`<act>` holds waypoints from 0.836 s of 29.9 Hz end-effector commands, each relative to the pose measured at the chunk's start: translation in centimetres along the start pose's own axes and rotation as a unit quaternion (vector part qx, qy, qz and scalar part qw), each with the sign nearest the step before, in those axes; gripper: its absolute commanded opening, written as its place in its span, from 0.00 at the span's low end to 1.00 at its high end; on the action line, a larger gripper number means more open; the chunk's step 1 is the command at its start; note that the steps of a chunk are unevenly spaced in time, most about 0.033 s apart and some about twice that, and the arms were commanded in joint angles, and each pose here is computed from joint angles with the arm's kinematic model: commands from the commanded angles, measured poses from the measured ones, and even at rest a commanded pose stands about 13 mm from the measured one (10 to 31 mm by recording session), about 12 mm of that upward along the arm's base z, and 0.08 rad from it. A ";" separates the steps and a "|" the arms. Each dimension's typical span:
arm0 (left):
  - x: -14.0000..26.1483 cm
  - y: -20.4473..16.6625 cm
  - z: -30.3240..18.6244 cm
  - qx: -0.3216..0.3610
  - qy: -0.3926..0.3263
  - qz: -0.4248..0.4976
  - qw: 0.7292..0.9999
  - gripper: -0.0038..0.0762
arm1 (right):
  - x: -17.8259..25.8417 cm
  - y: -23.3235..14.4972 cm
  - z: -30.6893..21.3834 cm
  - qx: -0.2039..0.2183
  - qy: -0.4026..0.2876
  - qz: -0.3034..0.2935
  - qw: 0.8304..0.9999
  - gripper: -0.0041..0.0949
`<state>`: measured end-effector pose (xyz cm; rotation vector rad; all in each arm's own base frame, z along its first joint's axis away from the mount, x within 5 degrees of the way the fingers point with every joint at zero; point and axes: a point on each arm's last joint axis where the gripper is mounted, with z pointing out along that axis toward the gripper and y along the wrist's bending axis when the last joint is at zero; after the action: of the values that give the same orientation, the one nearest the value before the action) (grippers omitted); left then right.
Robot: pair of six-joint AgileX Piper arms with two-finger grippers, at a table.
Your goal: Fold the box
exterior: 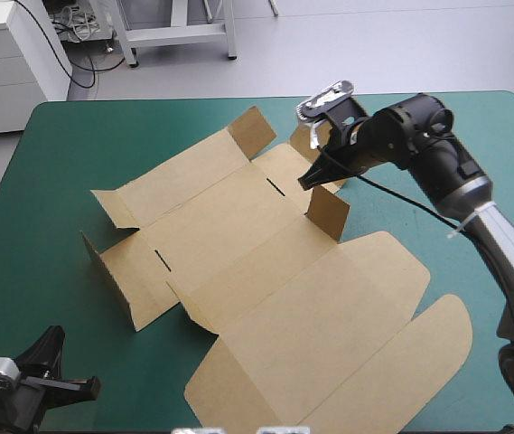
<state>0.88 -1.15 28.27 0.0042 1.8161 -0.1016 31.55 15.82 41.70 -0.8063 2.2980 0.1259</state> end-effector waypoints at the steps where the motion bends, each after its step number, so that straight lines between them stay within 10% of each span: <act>1: -1.2 -0.1 -0.6 0.004 -0.055 -0.006 0.998 0.04 | 0.0 -2.5 -5.2 0.045 -0.064 0.030 0.996 0.04; 17: -1.2 -0.1 -0.6 0.005 -0.055 -0.007 0.998 0.04 | 1.0 -4.3 -6.1 0.016 -0.067 0.067 0.995 0.11; 25: -1.2 -0.1 -0.6 0.005 -0.055 -0.007 0.998 0.04 | 1.4 -4.4 -5.3 0.010 -0.037 0.053 0.998 0.65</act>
<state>0.88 -1.15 28.27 0.0042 1.8161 -0.1016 30.92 10.43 43.55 -0.6749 2.3550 0.1840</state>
